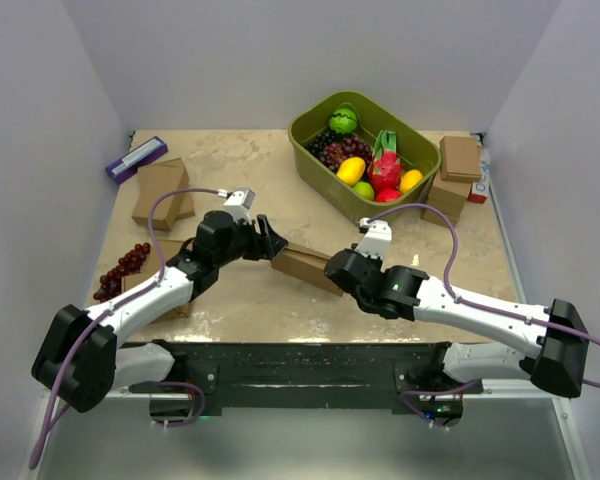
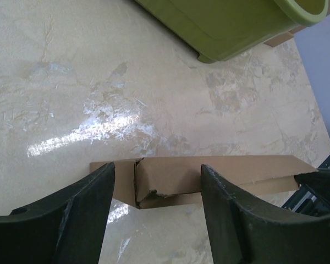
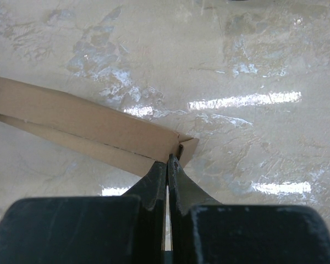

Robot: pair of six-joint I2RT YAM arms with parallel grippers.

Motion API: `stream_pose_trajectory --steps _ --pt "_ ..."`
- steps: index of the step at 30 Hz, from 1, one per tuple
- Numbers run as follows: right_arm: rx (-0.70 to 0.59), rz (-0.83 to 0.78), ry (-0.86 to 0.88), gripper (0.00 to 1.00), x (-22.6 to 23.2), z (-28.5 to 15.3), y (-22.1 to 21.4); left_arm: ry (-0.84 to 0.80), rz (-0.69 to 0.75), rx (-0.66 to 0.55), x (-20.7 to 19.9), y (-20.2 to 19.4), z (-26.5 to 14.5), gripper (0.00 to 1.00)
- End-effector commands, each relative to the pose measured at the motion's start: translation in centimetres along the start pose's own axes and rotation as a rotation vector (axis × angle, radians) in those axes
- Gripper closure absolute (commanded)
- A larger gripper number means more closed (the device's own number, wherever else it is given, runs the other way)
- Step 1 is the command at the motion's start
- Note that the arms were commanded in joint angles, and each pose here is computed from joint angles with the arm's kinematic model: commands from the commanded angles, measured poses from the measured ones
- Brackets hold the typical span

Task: Fold the paper box

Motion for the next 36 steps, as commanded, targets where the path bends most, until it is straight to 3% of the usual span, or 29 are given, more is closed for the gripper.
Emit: stream_pose_trajectory --steps 1,4,8,12,15,25,36 --pt "0.126 -0.043 -0.006 1.0 -0.2 0.1 -2.2 0.065 -0.014 0.058 1.8 -2.7 -0.2 0.38" --pt "0.145 -0.05 0.019 0.87 0.1 -0.2 -2.0 0.073 -0.014 0.06 2.1 -2.9 -0.1 0.45" --pt "0.164 -0.045 0.08 0.52 0.4 -1.2 -1.4 0.079 -0.009 0.061 2.3 -3.1 0.2 0.55" --pt "0.195 -0.008 0.157 0.34 0.6 -2.7 -0.7 0.086 -0.01 0.068 2.4 -3.2 0.4 0.59" --pt "0.172 0.045 0.192 0.29 0.0 -3.7 0.2 0.085 -0.009 0.07 2.4 -3.3 0.4 0.6" --pt "0.138 0.283 0.297 0.33 -1.6 -2.3 1.6 0.086 -0.006 0.073 2.5 -3.4 0.4 0.61" --pt "0.103 0.36 0.288 0.42 -2.6 -2.3 1.5 0.091 -0.002 0.079 2.6 -3.5 0.6 0.63"
Point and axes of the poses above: each gripper's point midway between its finger pads, its own z axis out along the fingers, its own x axis along the line the jaws close on, y = z × x, the point moved 9 cm from there along -z, back along the fingers, and after that the axes turned 2 degrees about z, right-handed, at the moved point
